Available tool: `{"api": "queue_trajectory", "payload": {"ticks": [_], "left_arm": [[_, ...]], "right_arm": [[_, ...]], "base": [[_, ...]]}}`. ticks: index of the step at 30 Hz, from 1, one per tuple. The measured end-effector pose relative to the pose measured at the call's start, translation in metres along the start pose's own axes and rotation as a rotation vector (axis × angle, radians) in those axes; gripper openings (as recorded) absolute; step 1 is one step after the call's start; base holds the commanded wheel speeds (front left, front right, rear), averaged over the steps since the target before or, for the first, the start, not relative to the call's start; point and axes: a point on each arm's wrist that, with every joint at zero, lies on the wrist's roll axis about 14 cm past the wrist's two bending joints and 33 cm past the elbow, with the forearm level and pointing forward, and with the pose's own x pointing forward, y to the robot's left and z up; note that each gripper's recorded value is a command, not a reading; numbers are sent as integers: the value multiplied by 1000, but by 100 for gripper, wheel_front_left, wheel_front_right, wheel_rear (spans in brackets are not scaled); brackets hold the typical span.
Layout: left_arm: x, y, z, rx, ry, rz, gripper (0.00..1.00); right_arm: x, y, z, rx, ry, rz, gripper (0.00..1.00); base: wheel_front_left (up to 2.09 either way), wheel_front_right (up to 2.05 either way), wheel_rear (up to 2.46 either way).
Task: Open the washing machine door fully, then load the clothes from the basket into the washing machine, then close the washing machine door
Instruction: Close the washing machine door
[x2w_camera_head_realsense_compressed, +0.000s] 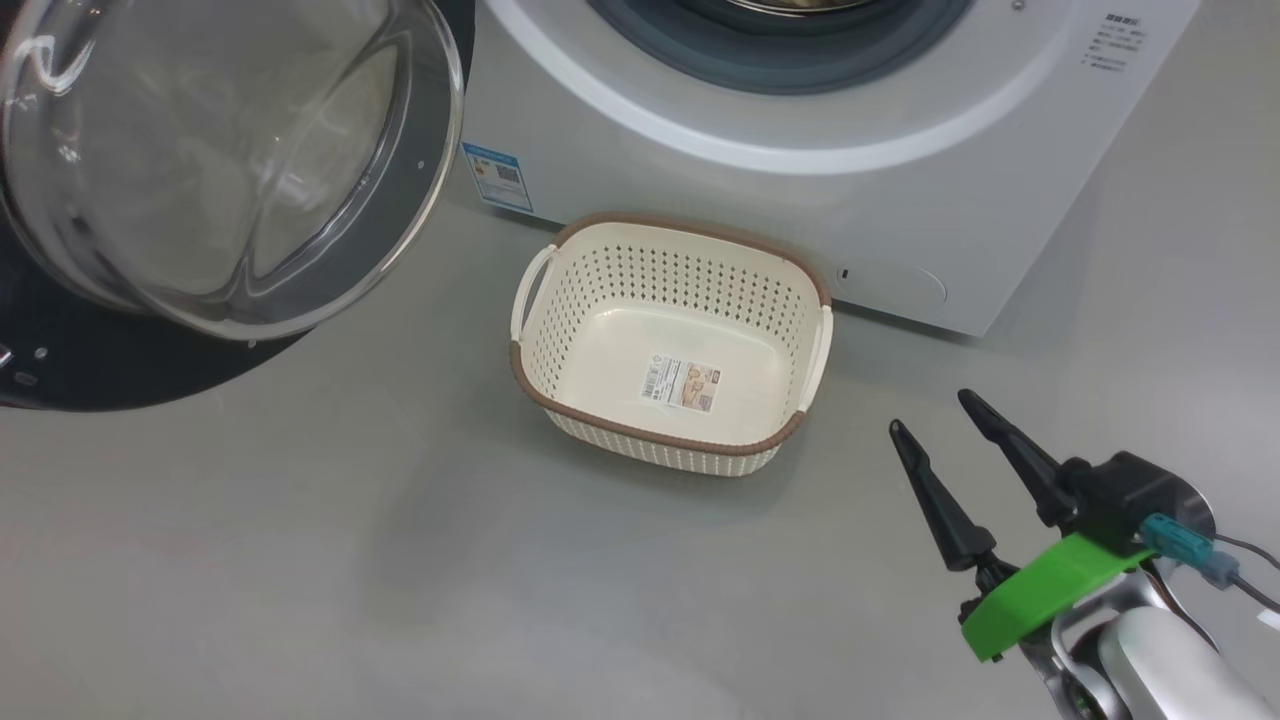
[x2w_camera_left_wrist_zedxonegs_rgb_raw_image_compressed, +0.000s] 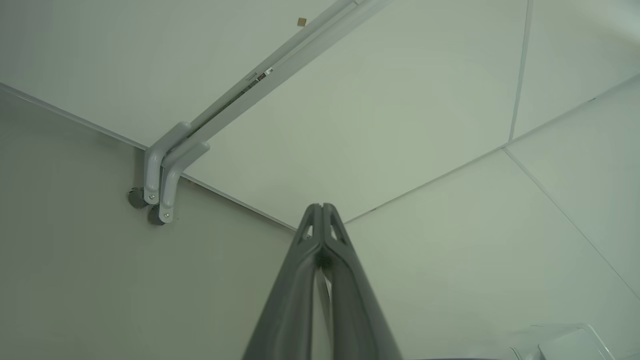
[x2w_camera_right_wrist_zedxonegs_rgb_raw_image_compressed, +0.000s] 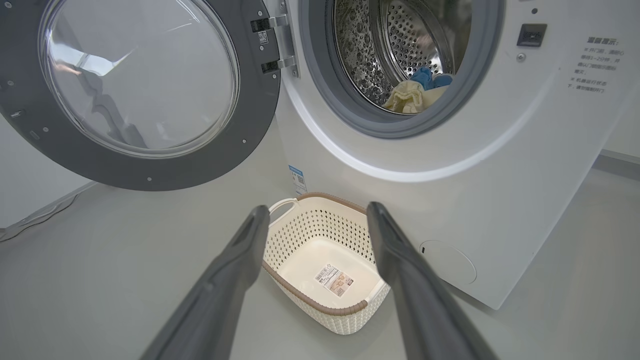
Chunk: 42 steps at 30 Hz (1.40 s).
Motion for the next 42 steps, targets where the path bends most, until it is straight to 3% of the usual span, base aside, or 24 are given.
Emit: {"api": "queue_trajectory", "payload": {"ticks": [9,42], "left_arm": [[14,3,-31,-115,114,9,0],[16,0,-119,-126,384,0,0]], "right_arm": [[-2,-16,-10,-4,49,-14,100],[1,-37,-22,11,85,-30,100]], "base": [[0,0,0],[0,0,0]]}}
